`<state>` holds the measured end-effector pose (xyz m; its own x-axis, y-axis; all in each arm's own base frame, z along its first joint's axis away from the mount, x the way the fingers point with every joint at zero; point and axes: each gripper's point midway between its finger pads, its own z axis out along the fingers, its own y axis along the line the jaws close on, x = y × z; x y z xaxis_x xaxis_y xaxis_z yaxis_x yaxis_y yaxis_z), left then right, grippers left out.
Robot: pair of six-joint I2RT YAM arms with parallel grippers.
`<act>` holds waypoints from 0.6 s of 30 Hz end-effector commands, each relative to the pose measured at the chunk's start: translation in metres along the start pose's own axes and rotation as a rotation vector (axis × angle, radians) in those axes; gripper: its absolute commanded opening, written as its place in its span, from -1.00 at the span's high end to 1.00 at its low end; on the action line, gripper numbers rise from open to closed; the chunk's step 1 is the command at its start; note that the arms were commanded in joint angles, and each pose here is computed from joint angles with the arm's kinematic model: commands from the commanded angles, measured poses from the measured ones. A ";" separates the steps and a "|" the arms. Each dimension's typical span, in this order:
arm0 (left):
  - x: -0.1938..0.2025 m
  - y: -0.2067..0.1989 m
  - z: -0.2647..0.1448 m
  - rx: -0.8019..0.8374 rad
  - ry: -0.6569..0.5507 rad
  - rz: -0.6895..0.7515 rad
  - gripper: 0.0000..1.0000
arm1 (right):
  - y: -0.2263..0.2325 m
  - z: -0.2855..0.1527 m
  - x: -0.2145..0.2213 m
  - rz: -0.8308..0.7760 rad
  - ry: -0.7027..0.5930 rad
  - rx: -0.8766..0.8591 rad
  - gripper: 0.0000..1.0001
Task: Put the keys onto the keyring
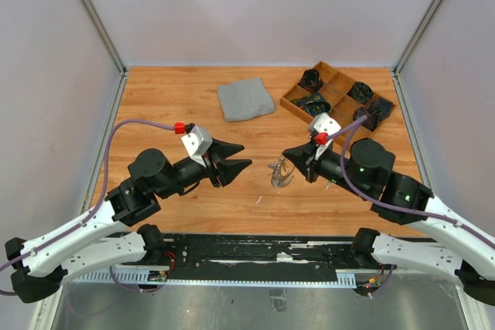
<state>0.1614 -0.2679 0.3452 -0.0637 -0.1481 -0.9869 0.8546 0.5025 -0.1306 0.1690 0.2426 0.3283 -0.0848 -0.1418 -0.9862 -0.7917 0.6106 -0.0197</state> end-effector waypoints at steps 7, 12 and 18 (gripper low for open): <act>-0.046 -0.048 0.012 0.277 -0.112 0.092 0.11 | 0.015 -0.032 -0.068 -0.134 -0.166 -0.132 0.99; -0.047 -0.059 0.019 0.341 -0.099 0.094 0.24 | 0.015 -0.036 -0.080 -0.124 -0.203 -0.132 0.99; -0.050 -0.064 0.021 0.359 -0.127 0.025 0.04 | 0.003 -0.035 -0.087 -0.067 -0.204 -0.056 0.99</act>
<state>0.1278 -0.3116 0.3797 0.0031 -0.1658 -0.9862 0.9755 0.2172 -0.0335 0.1479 0.2387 0.3929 0.0774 -0.0861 -0.9933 -0.8556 0.5057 -0.1105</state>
